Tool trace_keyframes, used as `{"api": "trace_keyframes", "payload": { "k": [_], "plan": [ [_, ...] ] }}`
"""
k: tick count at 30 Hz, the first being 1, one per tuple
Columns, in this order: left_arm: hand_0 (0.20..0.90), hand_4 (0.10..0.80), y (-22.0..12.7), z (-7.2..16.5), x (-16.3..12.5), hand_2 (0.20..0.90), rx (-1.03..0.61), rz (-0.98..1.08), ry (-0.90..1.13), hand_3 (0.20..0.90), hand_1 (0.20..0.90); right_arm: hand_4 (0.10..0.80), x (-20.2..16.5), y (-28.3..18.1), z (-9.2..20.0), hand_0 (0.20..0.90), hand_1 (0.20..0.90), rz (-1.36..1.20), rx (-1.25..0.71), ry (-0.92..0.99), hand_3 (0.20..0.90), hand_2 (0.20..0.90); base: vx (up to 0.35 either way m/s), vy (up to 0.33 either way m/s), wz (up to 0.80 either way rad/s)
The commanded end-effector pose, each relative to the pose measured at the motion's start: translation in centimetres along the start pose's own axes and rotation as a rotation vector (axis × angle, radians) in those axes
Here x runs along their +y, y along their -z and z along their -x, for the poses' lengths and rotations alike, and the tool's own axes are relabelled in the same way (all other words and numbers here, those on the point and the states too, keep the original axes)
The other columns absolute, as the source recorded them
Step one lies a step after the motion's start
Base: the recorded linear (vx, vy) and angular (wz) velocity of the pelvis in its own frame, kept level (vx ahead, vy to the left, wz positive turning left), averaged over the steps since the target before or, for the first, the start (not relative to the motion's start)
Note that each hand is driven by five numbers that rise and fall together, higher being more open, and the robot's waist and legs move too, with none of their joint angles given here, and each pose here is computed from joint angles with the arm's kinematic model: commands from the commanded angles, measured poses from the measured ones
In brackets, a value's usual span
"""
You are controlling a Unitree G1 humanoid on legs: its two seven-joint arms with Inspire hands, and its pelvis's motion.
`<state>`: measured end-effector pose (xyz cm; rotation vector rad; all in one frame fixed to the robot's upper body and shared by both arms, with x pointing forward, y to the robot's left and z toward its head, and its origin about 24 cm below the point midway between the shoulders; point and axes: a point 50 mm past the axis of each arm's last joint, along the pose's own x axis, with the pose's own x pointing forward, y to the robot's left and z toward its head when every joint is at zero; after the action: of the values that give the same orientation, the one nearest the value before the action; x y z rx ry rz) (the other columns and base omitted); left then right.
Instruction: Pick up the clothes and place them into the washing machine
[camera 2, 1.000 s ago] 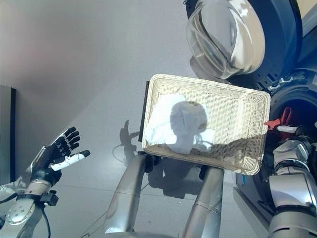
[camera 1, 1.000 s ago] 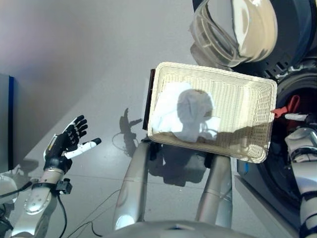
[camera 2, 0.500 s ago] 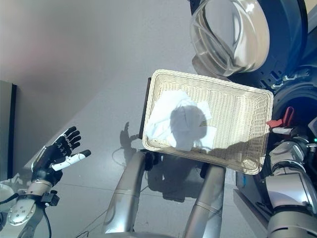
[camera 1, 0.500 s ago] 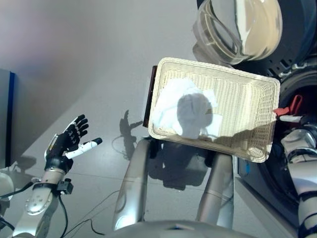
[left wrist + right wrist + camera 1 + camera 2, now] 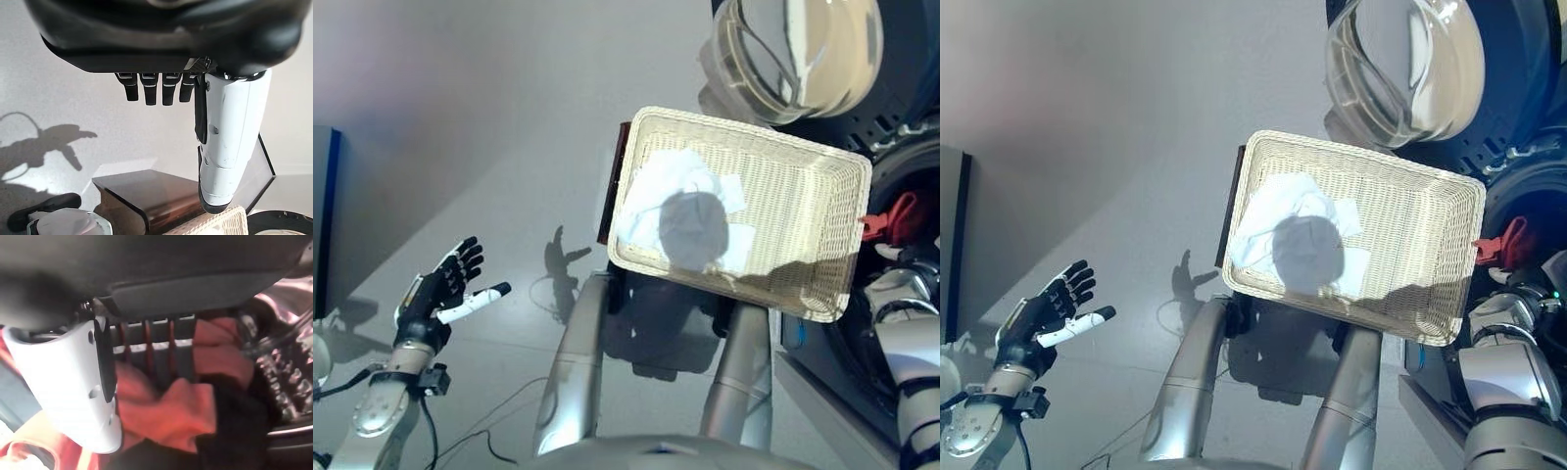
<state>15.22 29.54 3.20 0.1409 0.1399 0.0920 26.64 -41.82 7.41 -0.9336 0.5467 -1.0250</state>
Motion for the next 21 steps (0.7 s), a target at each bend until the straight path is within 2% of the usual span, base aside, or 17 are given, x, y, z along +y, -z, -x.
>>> {"api": "trace_keyframes", "payload": {
  "k": [1,3,6,9,10,12,13,15,16,21],
  "plan": [
    [0.900,0.800,-2.9,-0.7,1.5,0.900,-0.171,0.009,-0.088,0.900,0.900,0.300,-3.5,1.2,-1.6,0.200,0.200,-0.052,0.052,0.134,0.200,0.200,0.000,0.000,0.00],
    [0.900,0.800,-2.9,-0.7,1.6,0.900,-0.172,0.010,-0.090,0.900,0.900,0.300,-3.7,1.0,-1.7,0.200,0.200,-0.109,0.065,0.141,0.200,0.200,0.006,0.002,-0.02],
    [0.900,0.800,-2.7,-0.9,1.9,0.900,-0.167,0.000,-0.105,0.900,0.900,0.300,-4.4,0.6,-2.0,0.200,0.200,-0.333,0.113,0.169,0.200,0.200,0.022,0.000,-0.05],
    [0.900,0.800,-2.6,-1.0,2.5,0.900,-0.156,-0.017,-0.128,0.900,0.900,0.300,-5.6,0.4,-2.5,0.200,0.200,-0.710,0.217,0.225,0.200,0.200,0.036,-0.003,-0.04],
    [0.900,0.800,-2.7,-0.9,2.7,0.900,-0.159,-0.018,-0.141,0.900,0.900,0.300,-6.5,0.4,-2.7,0.200,0.200,-1.006,0.304,0.296,0.200,0.200,0.000,0.000,0.00],
    [0.900,0.800,-2.9,-1.0,2.9,0.900,-0.160,-0.022,-0.143,0.900,0.900,0.300,-6.4,0.6,-2.7,0.200,0.200,-1.105,0.332,0.303,0.200,0.200,0.000,0.000,0.00],
    [0.900,0.800,-2.8,-1.0,2.9,0.900,-0.156,-0.016,-0.150,0.900,0.900,0.300,-6.2,0.4,-2.5,0.200,0.200,-1.358,0.408,0.349,0.200,0.200,0.000,0.000,0.00],
    [0.900,0.800,-2.8,-1.1,2.8,0.900,-0.153,-0.016,-0.149,0.900,0.900,0.300,-5.9,0.6,-2.3,0.200,0.200,-1.410,0.436,0.350,0.200,0.200,0.000,0.000,0.00],
    [0.900,0.800,-2.5,-1.0,2.8,0.900,-0.140,-0.001,-0.158,0.900,0.900,0.300,-5.8,0.6,-2.2,0.200,0.200,-1.544,0.490,0.400,0.200,0.200,0.000,0.000,0.00],
    [0.900,0.800,-1.5,-0.8,2.5,0.900,-0.097,0.033,-0.171,0.900,0.900,0.300,-5.7,1.1,-1.9,0.200,0.200,-1.717,0.569,0.477,0.200,0.200,0.000,0.000,0.00]
  ]
}}
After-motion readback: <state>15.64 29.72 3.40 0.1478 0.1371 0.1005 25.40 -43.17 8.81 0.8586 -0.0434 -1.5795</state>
